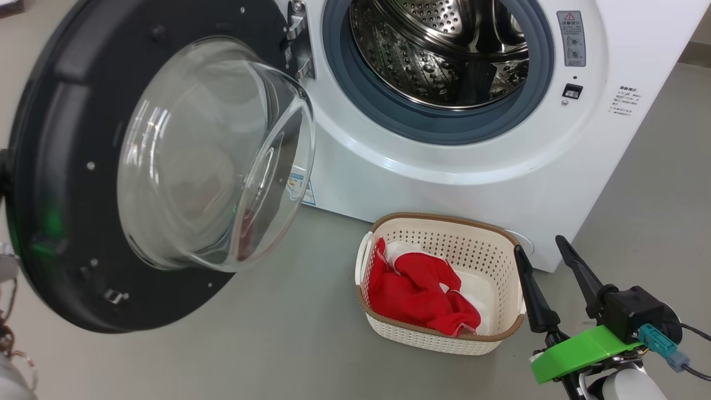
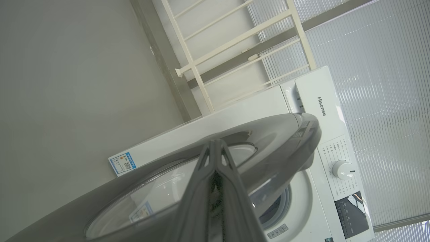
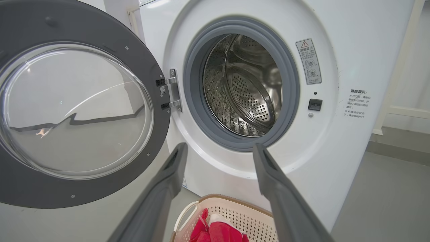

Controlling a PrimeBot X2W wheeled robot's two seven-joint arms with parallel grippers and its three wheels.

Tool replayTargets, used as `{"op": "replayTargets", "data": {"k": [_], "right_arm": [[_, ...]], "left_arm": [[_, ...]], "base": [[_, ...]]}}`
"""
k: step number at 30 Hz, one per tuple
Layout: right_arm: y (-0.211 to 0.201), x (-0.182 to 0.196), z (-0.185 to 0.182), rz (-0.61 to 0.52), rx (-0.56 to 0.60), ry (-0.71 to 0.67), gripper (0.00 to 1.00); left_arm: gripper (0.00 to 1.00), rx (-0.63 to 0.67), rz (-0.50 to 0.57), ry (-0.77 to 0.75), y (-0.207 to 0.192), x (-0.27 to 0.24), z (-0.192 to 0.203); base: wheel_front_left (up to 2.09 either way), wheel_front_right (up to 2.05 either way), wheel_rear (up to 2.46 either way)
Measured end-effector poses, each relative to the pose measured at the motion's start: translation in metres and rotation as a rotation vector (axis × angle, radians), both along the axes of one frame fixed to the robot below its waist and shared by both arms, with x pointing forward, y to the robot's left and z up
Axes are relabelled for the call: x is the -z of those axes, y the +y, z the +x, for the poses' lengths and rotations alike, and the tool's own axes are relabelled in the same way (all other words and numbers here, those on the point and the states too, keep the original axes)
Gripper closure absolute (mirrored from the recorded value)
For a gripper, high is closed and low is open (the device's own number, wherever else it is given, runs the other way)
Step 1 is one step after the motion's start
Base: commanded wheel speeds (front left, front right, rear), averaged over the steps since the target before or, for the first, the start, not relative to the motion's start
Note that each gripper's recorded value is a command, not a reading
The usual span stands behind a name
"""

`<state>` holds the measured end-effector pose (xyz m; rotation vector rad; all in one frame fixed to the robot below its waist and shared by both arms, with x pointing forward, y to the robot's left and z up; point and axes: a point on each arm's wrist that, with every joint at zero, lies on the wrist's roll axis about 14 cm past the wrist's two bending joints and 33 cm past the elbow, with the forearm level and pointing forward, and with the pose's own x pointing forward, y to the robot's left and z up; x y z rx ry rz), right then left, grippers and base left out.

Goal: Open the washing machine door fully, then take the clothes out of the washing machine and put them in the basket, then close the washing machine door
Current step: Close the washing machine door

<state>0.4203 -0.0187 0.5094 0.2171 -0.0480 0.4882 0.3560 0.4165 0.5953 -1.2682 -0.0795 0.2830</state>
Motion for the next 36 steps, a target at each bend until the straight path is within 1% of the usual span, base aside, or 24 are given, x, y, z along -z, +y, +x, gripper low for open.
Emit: {"op": "replayTargets", "data": {"k": [9, 19, 25, 36], "right_arm": [[-0.001, 0.001, 0.000, 0.008, 0.004, 0.007, 0.00], [-0.003, 0.005, 0.002, 0.007, 0.009, 0.016, 0.00], [-0.005, 0.006, 0.002, 0.007, 0.014, 0.021, 0.00], [-0.010, 0.009, 0.002, 0.006, 0.028, 0.026, 0.00]], "left_arm": [[1.00, 0.076, -0.036, -0.059, -0.028, 0.001, 0.004], [1.00, 0.125, -0.023, -0.110, -0.047, -0.004, 0.004], [1.00, 0.188, -0.056, -0.134, -0.074, 0.001, 0.012], [1.00, 0.255, -0.072, -0.167, -0.115, 0.000, 0.017]], "base": [[0.00, 0.00, 0.00], [0.00, 0.00, 0.00], [0.00, 0.00, 0.00], [0.00, 0.00, 0.00]]}}
